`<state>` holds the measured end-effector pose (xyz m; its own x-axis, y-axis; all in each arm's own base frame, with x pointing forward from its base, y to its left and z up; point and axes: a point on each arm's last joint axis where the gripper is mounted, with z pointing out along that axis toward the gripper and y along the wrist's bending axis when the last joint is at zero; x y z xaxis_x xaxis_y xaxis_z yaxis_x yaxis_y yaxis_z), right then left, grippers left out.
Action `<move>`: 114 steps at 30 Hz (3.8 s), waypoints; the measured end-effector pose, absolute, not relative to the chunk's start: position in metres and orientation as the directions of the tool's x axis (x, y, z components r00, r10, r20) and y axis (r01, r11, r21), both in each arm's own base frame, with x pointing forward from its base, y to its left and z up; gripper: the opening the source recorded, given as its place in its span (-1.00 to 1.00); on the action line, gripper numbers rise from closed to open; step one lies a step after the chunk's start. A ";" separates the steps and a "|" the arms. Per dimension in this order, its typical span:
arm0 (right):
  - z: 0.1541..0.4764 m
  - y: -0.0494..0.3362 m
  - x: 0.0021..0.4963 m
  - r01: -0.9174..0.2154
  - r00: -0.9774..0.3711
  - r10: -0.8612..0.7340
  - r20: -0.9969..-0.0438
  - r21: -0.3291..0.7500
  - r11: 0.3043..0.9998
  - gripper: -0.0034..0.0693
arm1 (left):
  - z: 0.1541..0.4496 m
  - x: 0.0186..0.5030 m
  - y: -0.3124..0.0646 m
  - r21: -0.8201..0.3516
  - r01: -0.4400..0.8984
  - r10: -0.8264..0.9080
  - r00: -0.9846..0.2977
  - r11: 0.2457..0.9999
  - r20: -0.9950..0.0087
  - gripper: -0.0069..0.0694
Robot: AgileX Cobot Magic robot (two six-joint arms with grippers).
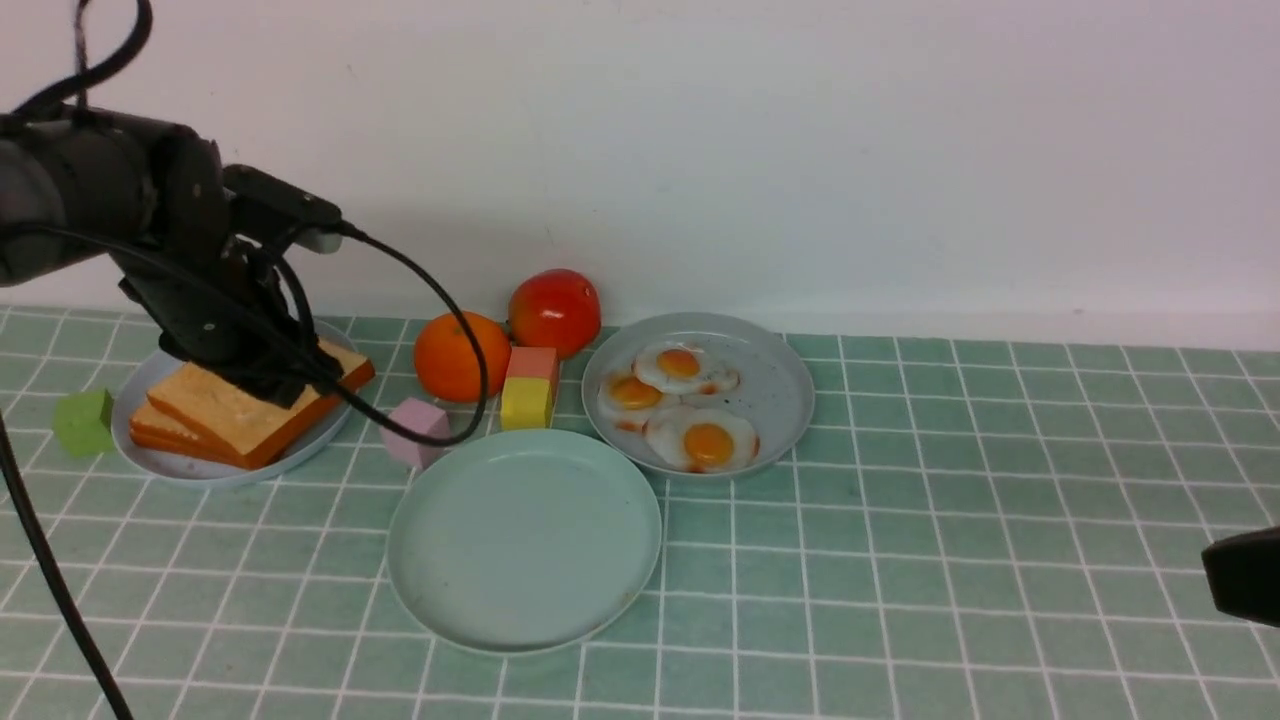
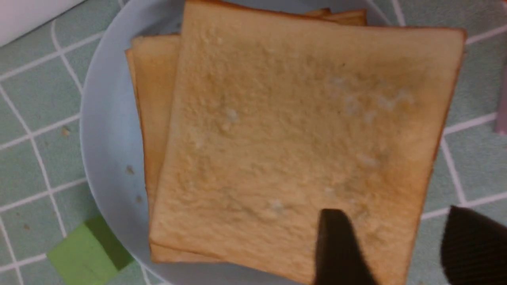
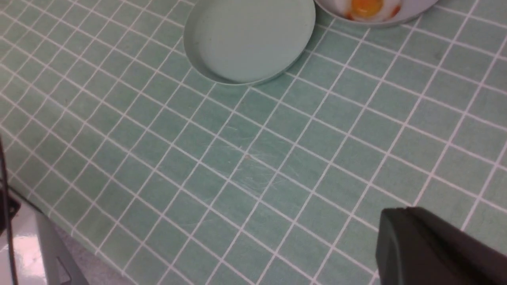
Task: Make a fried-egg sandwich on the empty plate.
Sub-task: Use the left arm to grab a slice of bread, then use the left arm to put a slice of bread into the empty plate in the middle, then use the right arm to grab a fried egg
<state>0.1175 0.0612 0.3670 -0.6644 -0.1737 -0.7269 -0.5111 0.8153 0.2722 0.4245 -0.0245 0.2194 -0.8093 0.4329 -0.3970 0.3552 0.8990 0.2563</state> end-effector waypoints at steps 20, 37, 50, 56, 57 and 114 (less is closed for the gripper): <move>0.369 0.064 0.117 -0.549 -0.636 -0.184 -0.749 0.271 0.791 -0.85 | 0.188 0.437 -0.026 0.318 0.499 0.588 -0.736 0.806 -0.335 0.40; 0.370 0.065 0.117 -0.552 -0.639 -0.179 -0.748 0.284 0.784 -0.84 | 0.244 0.420 -0.037 0.316 0.409 0.514 -0.745 0.856 -0.425 -0.65; 0.370 0.065 0.117 -0.576 -0.618 -0.207 -0.758 0.257 0.776 -0.81 | 0.260 0.295 -0.192 0.184 0.673 0.678 -0.609 0.716 -0.411 -0.65; 0.369 0.067 0.114 -0.588 -0.632 -0.216 -0.744 0.280 0.759 -0.78 | 0.230 0.302 -0.208 0.239 0.673 0.703 -0.592 0.700 -0.393 -0.65; 0.369 0.067 0.113 -0.591 -0.634 -0.220 -0.741 0.280 0.756 -0.77 | 0.227 0.304 -0.209 0.244 0.674 0.706 -0.586 0.697 -0.398 -0.65; 0.163 0.183 0.459 -0.837 -0.038 -0.847 -0.530 -0.447 0.317 0.41 | 0.314 0.079 -0.055 -0.260 0.514 -0.135 -0.267 0.817 -0.954 -0.85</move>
<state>0.4590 0.1825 0.1628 -0.0378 -0.8474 -0.5296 -0.8368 0.3166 -0.4467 0.0790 -0.0546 0.3135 -0.2673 -0.1351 -0.9541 0.5140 0.8175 -0.2598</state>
